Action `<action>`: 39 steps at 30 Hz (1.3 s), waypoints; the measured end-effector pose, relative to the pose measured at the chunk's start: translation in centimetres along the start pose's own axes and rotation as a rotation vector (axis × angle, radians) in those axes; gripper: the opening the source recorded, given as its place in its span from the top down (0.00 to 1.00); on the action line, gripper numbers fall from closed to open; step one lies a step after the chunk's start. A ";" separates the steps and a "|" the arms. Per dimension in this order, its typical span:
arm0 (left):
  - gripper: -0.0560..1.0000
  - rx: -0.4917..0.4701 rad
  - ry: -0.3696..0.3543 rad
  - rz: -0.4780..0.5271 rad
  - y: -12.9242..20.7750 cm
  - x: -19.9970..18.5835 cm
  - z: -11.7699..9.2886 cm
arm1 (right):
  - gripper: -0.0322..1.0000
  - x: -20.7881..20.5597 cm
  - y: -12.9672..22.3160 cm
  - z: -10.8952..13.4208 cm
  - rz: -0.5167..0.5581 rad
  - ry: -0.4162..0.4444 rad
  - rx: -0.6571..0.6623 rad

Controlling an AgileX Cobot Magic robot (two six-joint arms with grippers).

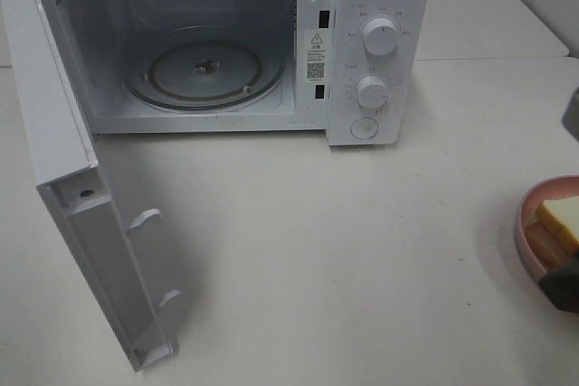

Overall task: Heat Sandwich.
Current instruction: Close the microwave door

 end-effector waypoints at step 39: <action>0.02 0.000 0.000 0.000 0.0 0.0 0.0 | 0.23 -6.6 7.7 -3.3 -0.450 0.143 0.472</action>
Point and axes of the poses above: a point on each arm's last joint axis where the gripper is mounted, x pointing out along that axis toward the gripper, z along the wrist's bending axis when the last joint is at zero, y = z × x, the point moved 9 cm from there along x, pointing out along that axis toward the gripper, and after that the axes turned 3 degrees about x, right-handed, at the moved point
